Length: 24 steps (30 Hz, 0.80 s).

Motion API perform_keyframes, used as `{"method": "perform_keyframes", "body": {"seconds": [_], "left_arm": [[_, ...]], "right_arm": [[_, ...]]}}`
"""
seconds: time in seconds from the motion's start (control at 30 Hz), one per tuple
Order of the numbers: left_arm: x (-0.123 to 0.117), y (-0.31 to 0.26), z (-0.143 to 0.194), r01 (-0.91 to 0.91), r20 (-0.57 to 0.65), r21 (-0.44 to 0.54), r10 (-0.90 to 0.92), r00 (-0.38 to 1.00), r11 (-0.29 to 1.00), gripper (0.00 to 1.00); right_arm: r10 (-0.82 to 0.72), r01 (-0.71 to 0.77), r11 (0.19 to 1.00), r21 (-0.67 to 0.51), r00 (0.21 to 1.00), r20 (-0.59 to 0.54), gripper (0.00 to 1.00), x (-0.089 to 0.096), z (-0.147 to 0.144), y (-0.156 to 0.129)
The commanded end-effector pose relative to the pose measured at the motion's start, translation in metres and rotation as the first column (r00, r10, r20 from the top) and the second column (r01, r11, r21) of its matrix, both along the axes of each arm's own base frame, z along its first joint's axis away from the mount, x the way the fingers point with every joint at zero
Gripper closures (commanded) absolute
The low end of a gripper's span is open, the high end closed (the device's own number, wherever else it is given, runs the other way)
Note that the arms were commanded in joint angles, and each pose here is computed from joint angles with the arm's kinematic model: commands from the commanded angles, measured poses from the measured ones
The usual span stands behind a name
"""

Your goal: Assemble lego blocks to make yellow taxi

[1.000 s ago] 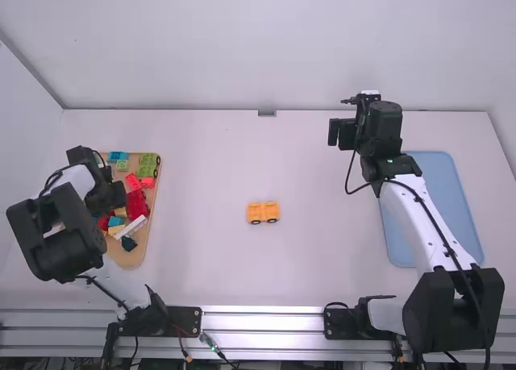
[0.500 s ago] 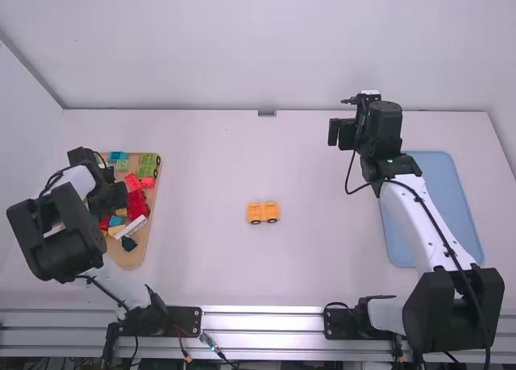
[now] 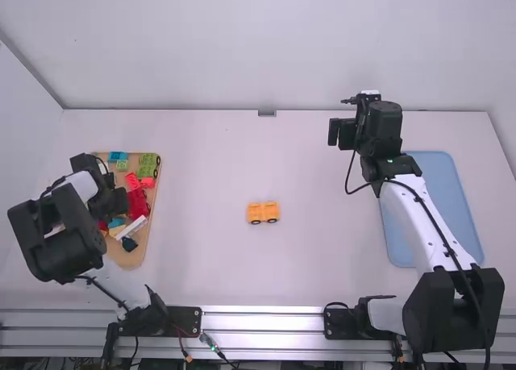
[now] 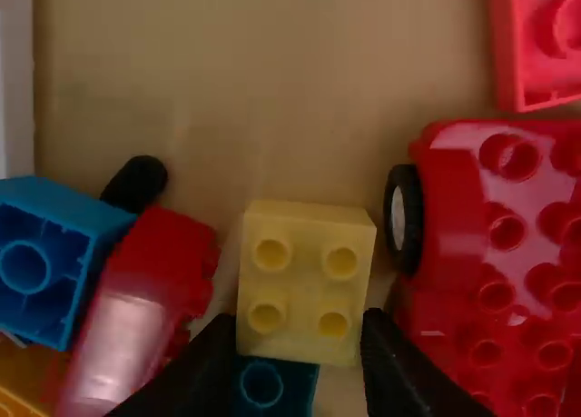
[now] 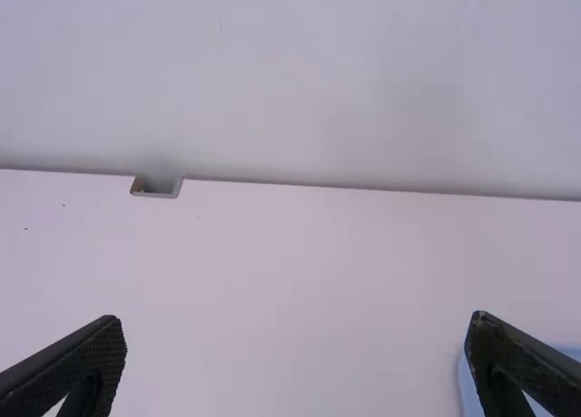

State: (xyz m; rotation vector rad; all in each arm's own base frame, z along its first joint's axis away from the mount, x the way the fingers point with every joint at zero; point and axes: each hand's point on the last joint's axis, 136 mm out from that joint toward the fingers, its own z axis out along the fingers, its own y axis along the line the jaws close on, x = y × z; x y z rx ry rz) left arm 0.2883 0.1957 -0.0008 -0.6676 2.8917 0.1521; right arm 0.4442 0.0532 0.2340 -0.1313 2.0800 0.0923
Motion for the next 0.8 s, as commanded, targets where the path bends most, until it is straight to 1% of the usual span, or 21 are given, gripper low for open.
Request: {"method": "perform_keyframes", "body": {"seconds": [0.0,0.1,0.2,0.23,0.33,0.5,0.6,0.77], "left_arm": [[0.000,-0.003,-0.003,0.002,0.011,-0.023,-0.001,1.000,1.000,0.61],[0.001,-0.001,-0.003,-0.001,0.012,-0.011,0.001,1.000,1.000,0.61],[0.002,-0.002,-0.003,0.052,0.012,-0.009,-0.052,0.999,0.999,0.61],[0.001,-0.002,-0.004,0.088,0.003,-0.005,-0.088,0.996,0.996,0.59],[-0.002,-0.003,-0.005,0.103,-0.010,-0.008,-0.103,0.995,0.995,0.59],[-0.002,-0.003,-0.010,0.102,-0.005,-0.002,-0.102,0.995,0.995,0.59],[-0.005,-0.005,-0.018,0.102,-0.008,-0.006,-0.102,0.995,0.995,0.61],[-0.008,-0.007,-0.021,0.097,-0.012,-0.008,-0.097,0.995,0.995,0.60]], "right_arm": [[-0.004,0.004,1.000,0.007,0.999,0.033,0.01,0.007,0.015,0.001],[-0.002,0.002,1.000,0.007,0.999,0.032,0.01,0.007,0.015,0.002],[-0.004,0.003,1.000,0.007,0.999,0.032,0.01,0.007,0.015,0.001],[-0.004,0.003,1.000,0.007,0.999,0.032,0.01,0.007,0.015,0.001],[-0.003,0.003,1.000,0.007,0.999,0.032,0.01,0.007,0.015,0.001],[-0.003,0.003,1.000,0.007,0.999,0.032,0.01,0.007,0.015,0.001],[-0.003,0.003,1.000,0.007,0.999,0.033,0.01,0.007,0.015,0.001],[-0.003,0.003,1.000,0.008,0.999,0.040,0.01,0.008,0.017,0.002]]}}
